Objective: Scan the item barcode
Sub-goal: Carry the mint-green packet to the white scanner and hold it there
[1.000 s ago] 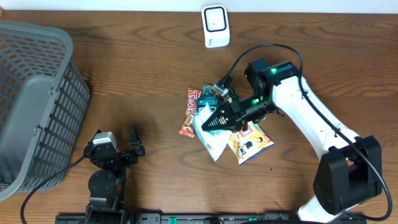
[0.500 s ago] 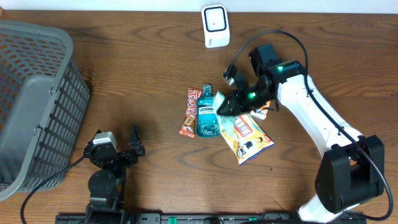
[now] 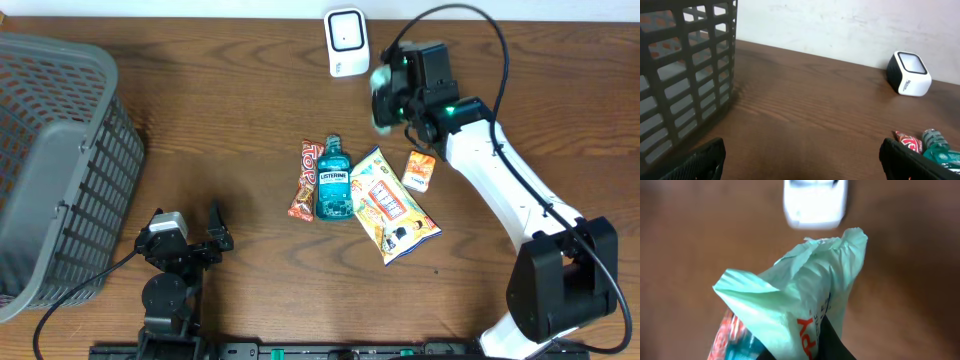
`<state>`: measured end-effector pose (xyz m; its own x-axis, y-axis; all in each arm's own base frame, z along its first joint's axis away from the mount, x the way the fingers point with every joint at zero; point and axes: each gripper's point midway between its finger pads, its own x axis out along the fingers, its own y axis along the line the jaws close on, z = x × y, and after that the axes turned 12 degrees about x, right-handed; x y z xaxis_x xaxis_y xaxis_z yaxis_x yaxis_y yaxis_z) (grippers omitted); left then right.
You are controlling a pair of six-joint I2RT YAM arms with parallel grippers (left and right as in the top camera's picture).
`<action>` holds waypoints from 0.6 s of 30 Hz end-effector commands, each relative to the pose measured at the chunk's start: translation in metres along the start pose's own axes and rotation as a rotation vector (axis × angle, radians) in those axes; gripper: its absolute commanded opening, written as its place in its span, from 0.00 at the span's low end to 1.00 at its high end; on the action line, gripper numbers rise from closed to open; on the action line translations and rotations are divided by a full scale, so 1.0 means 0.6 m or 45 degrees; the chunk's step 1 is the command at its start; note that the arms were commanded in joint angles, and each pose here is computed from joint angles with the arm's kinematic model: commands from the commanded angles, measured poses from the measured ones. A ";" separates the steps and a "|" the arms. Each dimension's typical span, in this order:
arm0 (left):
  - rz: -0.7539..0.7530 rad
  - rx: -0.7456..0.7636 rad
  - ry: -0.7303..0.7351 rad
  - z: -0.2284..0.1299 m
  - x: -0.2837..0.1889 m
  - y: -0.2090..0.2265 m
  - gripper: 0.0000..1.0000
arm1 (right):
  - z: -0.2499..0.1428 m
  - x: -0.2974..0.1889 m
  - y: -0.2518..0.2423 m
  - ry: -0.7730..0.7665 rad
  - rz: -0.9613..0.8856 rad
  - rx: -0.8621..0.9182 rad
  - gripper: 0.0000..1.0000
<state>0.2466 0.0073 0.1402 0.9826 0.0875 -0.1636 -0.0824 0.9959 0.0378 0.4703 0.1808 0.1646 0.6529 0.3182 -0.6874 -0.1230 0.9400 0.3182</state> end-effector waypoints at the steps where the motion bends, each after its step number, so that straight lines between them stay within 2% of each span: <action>1: 0.030 0.002 0.072 -0.031 0.002 0.007 0.98 | 0.044 0.009 -0.031 -0.163 -0.162 0.011 0.01; 6: 0.030 0.002 0.072 -0.031 0.002 0.007 0.98 | 0.093 0.061 -0.014 -0.273 -0.139 -0.015 0.01; 18: 0.030 0.002 0.072 -0.031 0.002 0.007 0.98 | 0.187 0.233 0.045 -0.307 -0.173 -0.238 0.01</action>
<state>0.2466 0.0073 0.1404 0.9827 0.0875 -0.1632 -0.0824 0.9959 0.0377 0.6259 0.2207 0.1308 0.7895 0.1685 -0.5902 -0.0964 0.9837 0.1520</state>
